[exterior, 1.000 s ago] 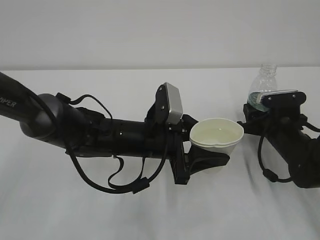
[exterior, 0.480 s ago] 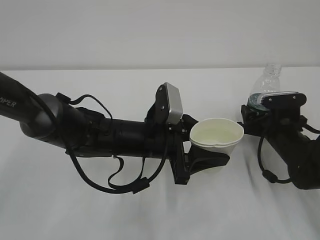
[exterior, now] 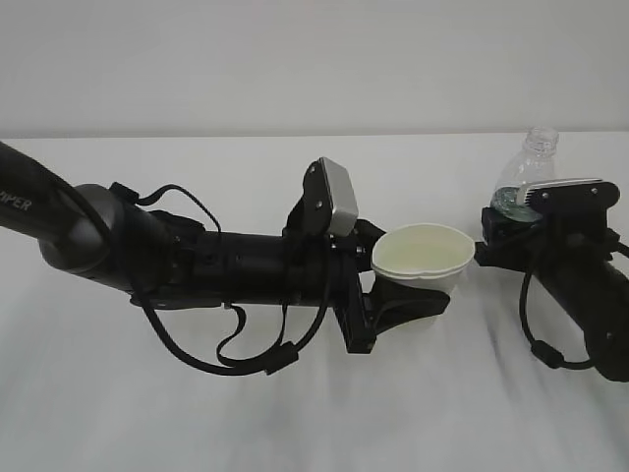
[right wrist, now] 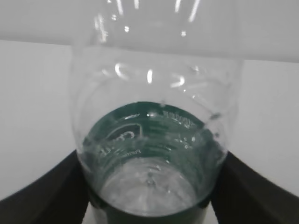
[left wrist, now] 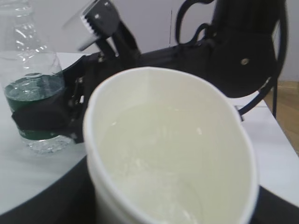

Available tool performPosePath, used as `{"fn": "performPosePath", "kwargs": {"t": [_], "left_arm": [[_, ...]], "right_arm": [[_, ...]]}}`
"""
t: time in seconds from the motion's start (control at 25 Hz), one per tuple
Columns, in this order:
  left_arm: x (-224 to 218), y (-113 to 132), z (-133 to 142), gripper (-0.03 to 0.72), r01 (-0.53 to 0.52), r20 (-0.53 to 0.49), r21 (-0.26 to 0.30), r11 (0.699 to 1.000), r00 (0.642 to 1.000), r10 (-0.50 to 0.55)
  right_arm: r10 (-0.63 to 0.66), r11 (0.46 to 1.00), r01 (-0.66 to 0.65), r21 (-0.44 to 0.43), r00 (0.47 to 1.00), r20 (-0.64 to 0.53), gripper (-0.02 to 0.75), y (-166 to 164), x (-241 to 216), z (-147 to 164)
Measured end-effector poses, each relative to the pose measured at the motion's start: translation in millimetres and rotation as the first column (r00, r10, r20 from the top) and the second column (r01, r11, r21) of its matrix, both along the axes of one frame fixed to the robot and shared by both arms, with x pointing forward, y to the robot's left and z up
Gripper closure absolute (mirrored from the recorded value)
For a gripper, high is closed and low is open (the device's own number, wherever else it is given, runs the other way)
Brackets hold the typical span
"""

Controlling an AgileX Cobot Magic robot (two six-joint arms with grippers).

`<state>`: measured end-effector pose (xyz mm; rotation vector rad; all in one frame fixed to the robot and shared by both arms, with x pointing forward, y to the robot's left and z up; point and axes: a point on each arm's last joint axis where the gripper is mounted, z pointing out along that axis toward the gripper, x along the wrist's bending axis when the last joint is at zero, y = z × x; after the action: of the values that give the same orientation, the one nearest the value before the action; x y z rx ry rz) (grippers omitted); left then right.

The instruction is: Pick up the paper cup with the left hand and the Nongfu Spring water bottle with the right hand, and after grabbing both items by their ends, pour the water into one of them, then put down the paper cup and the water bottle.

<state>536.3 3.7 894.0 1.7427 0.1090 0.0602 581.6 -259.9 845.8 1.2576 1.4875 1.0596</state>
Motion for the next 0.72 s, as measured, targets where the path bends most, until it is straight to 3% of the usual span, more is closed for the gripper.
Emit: {"fn": "performPosePath", "kwargs": {"t": [0.72], "left_arm": [[0,0,0,0.238,-0.004,-0.001,0.001,1.000,1.000,0.004]], "right_arm": [[0.060,0.998,-0.060,-0.012,0.998,-0.021,0.128,2,-25,13]]}}
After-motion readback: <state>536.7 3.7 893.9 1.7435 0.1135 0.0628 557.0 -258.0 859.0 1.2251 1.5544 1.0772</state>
